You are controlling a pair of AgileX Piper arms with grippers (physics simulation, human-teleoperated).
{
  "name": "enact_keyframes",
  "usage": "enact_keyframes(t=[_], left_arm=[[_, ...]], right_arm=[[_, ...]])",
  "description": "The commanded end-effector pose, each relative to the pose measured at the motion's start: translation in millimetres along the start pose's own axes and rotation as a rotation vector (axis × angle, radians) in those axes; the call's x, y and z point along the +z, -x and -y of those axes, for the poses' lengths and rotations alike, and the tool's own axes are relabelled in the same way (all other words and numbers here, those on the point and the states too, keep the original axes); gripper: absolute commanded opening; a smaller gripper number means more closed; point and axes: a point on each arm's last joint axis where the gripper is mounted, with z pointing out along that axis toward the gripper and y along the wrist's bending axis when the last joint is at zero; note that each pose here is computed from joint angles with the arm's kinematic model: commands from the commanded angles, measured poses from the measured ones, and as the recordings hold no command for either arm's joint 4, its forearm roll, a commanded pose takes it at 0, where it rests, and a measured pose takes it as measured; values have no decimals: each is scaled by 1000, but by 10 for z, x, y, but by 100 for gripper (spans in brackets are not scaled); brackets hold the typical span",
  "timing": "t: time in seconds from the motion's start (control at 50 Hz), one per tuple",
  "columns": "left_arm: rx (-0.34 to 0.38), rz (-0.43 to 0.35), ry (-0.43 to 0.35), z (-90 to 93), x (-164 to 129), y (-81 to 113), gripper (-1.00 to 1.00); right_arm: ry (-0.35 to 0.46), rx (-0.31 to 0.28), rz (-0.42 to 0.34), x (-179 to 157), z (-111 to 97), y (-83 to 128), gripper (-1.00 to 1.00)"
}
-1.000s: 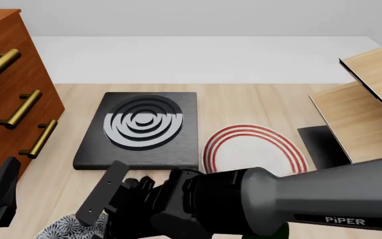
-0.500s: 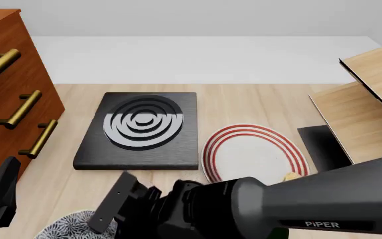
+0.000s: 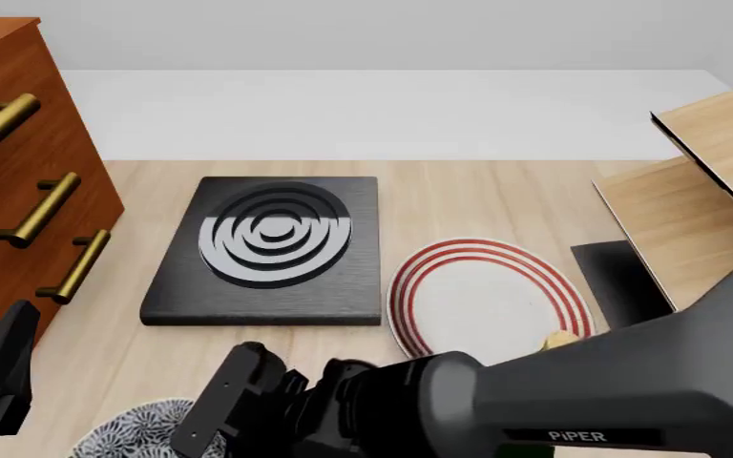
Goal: Pick up the akita bowl and put it on the plate.
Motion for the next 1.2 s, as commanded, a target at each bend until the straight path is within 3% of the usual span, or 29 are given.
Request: enact_keyframes(t=[0.02,0.24,0.26,0.46,0.66,1.0,1.14,1.2], left_arm=[[0,0,0,0,0,0,100],[0,0,0,0,0,0,100],[0,0,0,0,0,0,100],[0,0,0,0,0,0,100],[0,0,0,0,0,0,100],[0,0,0,0,0,0,100],[0,0,0,0,0,0,100],[0,0,0,0,0,0,100]], right_arm=[[-1,-9,-12,51,0,-23,100],[-7,-22,7,-14,38,18,100],[-14,-29,20,-51,81,36,-100],[-25,-40,45,-233,139,103,-100],[-45,-58,108,-701,220,291,-100],[-91,-79,133,-1108,413,287,-100],[-131,-60,156,-1303,578,341,-100],[-140,-14,187,-1427,615,401,-100]])
